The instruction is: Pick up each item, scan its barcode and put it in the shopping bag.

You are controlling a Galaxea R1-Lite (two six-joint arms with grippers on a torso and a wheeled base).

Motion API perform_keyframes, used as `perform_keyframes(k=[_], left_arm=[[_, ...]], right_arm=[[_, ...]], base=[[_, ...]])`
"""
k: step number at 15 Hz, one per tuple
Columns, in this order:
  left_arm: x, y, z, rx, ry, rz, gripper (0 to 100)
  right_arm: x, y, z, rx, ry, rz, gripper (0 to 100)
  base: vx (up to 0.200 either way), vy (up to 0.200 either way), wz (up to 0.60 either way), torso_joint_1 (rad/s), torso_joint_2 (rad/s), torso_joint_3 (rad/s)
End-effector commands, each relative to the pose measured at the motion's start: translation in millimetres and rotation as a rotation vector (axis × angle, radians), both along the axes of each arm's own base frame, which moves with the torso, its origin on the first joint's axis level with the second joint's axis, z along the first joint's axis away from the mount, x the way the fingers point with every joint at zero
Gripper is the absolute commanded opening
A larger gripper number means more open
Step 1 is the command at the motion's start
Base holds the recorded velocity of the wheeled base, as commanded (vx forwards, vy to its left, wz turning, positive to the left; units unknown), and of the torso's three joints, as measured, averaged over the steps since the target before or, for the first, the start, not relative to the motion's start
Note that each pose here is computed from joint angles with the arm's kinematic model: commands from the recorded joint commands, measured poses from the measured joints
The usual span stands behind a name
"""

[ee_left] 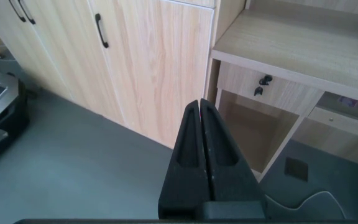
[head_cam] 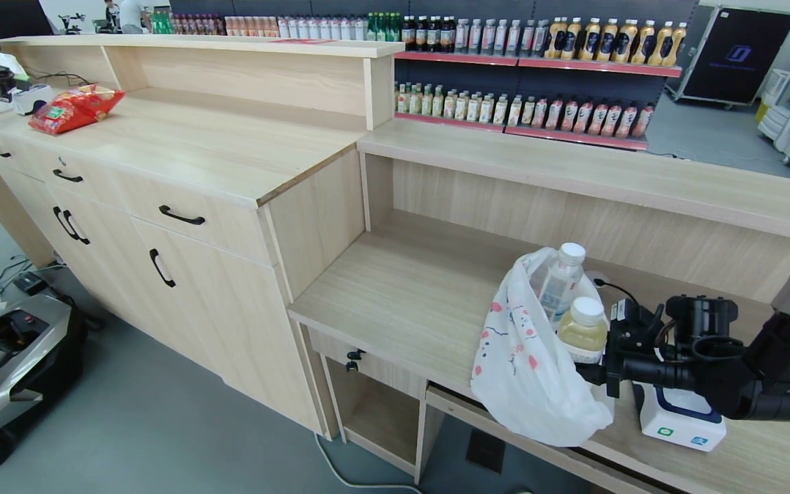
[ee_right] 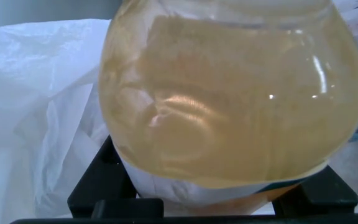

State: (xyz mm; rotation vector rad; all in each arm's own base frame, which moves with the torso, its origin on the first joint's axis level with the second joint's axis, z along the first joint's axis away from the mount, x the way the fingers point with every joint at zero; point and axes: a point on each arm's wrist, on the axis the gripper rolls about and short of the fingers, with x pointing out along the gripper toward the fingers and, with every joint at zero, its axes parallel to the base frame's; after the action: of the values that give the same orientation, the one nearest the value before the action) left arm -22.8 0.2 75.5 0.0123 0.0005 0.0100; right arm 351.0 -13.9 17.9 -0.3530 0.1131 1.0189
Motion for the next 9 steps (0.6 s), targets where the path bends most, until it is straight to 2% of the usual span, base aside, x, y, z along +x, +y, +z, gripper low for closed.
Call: perform_keyframes(k=[1,5,9], left_arm=[[0.0,0.0,0.0,0.0,0.0,0.001,0],[0.0,0.0,0.0,0.0,0.0,0.001,0],[0.0,0.0,0.0,0.0,0.0,0.001,0]], right_arm=[[-0.2,-0.1,-1.3,0.0,0.004,0.0,0],[10.2,2.8,8.1,-0.002,-0.045,0.009,0],[13.4,8.1,1.7,0.0,-0.031,0.024,0]], base=[[0.0,0.0,0.0,0.0,0.0,0.0],[0.0,0.0,0.0,0.0,0.0,0.0],[0.0,0.0,0.0,0.0,0.0,0.0]])
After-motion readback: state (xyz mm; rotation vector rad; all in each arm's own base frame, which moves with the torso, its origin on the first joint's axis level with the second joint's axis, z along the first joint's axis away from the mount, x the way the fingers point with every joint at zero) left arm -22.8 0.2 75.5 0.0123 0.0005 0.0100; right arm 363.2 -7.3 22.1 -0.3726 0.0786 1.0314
